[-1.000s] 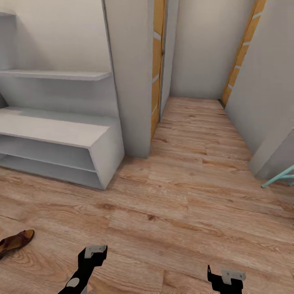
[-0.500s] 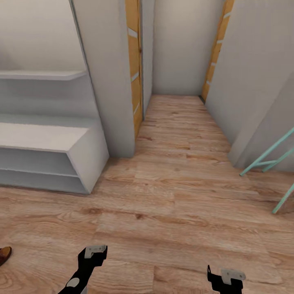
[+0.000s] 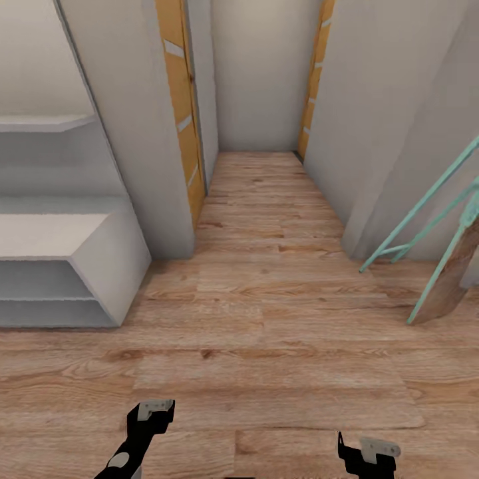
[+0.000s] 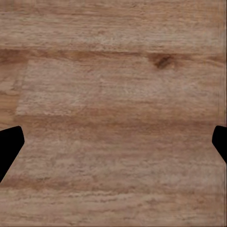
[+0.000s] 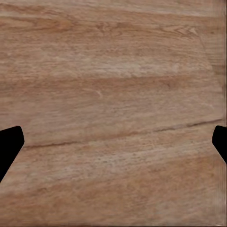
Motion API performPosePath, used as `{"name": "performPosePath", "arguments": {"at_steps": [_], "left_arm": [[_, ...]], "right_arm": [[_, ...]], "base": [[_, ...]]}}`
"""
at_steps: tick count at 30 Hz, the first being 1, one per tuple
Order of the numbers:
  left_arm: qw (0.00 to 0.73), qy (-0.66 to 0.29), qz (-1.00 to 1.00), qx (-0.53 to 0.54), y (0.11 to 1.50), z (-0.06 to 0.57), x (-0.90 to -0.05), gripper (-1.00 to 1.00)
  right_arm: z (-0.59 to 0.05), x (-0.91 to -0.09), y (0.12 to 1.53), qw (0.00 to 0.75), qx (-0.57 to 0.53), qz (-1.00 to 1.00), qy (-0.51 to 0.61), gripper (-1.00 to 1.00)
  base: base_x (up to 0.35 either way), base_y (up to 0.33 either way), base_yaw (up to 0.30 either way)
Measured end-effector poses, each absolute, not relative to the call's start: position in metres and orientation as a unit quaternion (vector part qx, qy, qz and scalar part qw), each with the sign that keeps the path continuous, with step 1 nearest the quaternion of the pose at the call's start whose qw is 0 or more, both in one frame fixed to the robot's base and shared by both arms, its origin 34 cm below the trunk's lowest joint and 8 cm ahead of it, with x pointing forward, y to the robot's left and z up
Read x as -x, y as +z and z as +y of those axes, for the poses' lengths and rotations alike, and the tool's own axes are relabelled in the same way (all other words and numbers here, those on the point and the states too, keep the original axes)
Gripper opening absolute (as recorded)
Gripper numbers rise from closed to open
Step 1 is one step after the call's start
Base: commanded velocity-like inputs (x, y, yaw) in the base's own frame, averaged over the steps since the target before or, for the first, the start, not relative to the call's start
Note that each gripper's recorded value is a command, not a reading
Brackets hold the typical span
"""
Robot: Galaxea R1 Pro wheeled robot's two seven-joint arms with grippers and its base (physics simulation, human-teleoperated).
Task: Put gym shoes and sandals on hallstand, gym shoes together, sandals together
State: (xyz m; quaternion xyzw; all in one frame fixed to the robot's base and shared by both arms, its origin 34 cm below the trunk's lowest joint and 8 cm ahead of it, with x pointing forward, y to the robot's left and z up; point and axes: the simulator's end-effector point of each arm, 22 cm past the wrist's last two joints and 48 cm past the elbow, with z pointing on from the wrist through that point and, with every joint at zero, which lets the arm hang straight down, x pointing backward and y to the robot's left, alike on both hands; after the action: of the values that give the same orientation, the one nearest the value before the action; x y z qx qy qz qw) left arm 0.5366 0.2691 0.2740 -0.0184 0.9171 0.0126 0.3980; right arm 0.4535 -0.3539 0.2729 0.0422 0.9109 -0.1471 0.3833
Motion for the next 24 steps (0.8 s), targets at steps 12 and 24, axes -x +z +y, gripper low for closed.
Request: {"name": "performPosePath", "arguments": {"at_steps": [12,24], "left_arm": [[0.394,0.012,0.919,0.018,0.2697,0.269,-0.5335,1.0],[0.387,0.013,0.922,0.018,0.2641,0.269,-0.5294,1.0]], "right_arm": [[-0.3539,-0.4498,0.2692,0.378,-0.041,0.913,-0.147,1.0],[-0.3543,-0.4459,0.2646,0.372,-0.04,0.916,-0.146,1.0]], "base": [[0.0,0.0,-0.26],[0.0,0.0,-0.216]]}}
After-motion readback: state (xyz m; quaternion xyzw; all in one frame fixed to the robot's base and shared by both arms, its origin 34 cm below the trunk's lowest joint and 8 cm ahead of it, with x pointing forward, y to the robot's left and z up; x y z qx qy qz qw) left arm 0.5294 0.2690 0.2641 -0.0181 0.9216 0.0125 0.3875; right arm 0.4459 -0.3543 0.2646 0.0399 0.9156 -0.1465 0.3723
